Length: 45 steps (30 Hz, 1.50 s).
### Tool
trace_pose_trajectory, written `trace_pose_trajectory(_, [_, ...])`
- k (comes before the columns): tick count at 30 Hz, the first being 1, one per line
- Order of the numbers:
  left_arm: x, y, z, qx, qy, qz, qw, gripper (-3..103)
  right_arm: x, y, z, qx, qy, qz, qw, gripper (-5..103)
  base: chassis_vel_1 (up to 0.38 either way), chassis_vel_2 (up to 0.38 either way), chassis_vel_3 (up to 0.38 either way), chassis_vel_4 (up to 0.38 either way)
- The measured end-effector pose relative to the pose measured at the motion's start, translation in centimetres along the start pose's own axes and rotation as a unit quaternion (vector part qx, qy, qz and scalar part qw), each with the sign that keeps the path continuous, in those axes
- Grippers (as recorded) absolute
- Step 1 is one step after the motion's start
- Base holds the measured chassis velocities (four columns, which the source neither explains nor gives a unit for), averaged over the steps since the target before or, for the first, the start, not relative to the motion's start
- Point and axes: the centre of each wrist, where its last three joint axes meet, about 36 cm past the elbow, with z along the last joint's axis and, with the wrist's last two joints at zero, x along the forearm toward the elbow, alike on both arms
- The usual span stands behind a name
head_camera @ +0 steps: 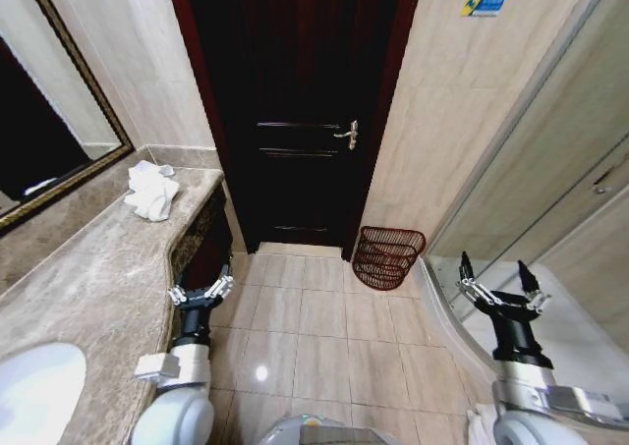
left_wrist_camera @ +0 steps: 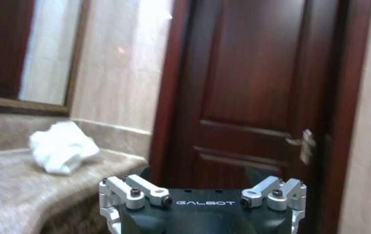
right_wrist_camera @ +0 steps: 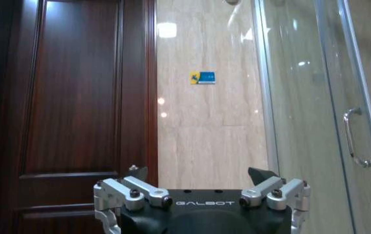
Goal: Discard the used towel into the hamper.
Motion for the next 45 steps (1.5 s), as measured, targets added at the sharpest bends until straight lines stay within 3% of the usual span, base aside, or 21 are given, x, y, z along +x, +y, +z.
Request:
trace_pose_trajectory(5, [0.9,-0.7,1.6,-0.018,0.006,0.013,0.9997,98,0.2,-0.1,0.0,-0.004,0.002,0.003,1.0,100,0.0,0.0,0.0,0.0])
trace_pose_trajectory(15, [0.4,-0.3,1.3,0.004,-0.003,-0.008,1.0,97,0.2,0.2,0.1,-0.012,0.003,-0.006,1.0,100,0.0,0.0,0.0,0.0])
trace_pose_trajectory(29, [0.4,-0.7,1.1,0.01,0.003,-0.004,0.9999,97,0.3,0.2,0.1,-0.019,0.005,-0.007,1.0,100,0.0,0.0,0.0,0.0])
trace_pose_trajectory(32, [0.3,-0.7,1.4,0.01,0.008,-0.004,0.9999,97,0.2,0.0,0.1,-0.004,0.005,0.001,1.0,100,0.0,0.0,0.0,0.0])
trace_pose_trajectory(34, [0.1,-0.8,1.7,0.015,0.019,-0.003,0.9997,97,-0.1,-0.6,0.4,0.031,-0.001,0.016,0.999,100,0.0,0.0,0.0,0.0])
trace_pose_trajectory(36, [0.2,-0.8,1.8,0.016,0.022,-0.003,0.9996,97,-0.2,-0.6,0.5,0.033,-0.005,0.022,0.999,100,0.0,0.0,0.0,0.0])
trace_pose_trajectory(42, [0.6,-0.6,1.4,0.017,0.026,-0.005,0.9995,97,-0.9,-0.4,0.9,0.015,-0.013,0.013,1.0,100,0.0,0.0,0.0,0.0])
trace_pose_trajectory(45, [0.8,-0.6,1.3,0.021,0.033,-0.004,0.9992,97,-0.9,-0.4,1.0,-0.009,-0.012,-0.019,1.0,100,0.0,0.0,0.0,0.0])
